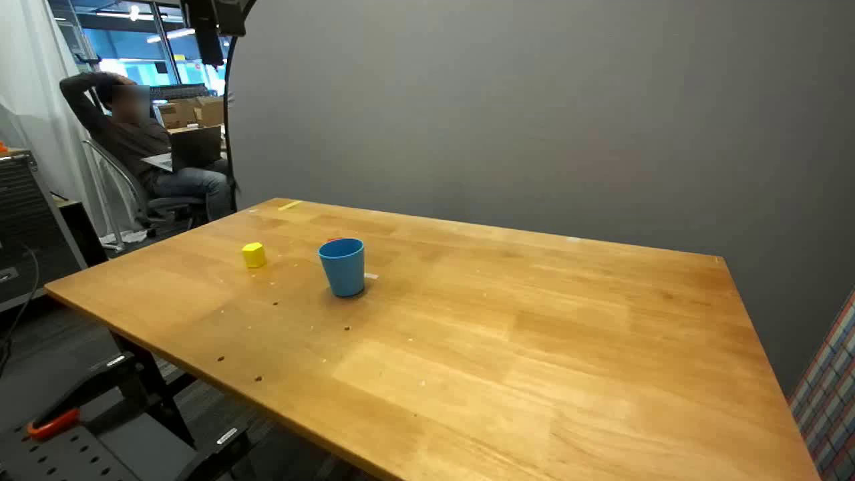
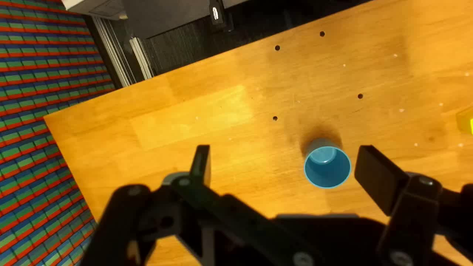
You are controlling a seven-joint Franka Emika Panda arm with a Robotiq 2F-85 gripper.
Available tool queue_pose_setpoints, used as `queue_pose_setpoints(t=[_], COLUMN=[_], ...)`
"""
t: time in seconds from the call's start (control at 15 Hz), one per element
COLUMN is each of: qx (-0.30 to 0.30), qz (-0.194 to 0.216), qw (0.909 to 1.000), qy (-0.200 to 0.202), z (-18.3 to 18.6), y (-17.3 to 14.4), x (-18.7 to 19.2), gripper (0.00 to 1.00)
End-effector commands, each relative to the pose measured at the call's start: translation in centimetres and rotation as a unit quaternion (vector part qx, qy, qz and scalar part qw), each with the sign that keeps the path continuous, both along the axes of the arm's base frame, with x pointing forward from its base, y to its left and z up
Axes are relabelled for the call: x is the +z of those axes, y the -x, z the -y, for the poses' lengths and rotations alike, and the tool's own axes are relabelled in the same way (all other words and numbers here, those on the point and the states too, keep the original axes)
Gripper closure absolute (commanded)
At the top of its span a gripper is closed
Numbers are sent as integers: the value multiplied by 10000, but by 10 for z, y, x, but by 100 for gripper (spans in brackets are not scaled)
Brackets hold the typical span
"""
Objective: Put the yellow block inside the blue cup
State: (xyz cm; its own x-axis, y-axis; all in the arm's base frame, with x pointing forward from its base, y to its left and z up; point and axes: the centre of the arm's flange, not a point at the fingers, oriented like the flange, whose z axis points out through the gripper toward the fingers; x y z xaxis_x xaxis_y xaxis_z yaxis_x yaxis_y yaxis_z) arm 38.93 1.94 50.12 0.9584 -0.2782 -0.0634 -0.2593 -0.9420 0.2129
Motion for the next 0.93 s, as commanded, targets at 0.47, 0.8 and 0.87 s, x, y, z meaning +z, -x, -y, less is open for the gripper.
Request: queue_pose_setpoints(t=[0.47, 0.8, 0.87], qx=[385, 1274, 1479], qz=[262, 161, 79], qw=[9973, 9803, 9754], qy=[-566, -1498, -1630], z=[-17, -108, -128], y=[-22, -73, -79], x=[-11, -97, -118], gripper=[0, 0, 0])
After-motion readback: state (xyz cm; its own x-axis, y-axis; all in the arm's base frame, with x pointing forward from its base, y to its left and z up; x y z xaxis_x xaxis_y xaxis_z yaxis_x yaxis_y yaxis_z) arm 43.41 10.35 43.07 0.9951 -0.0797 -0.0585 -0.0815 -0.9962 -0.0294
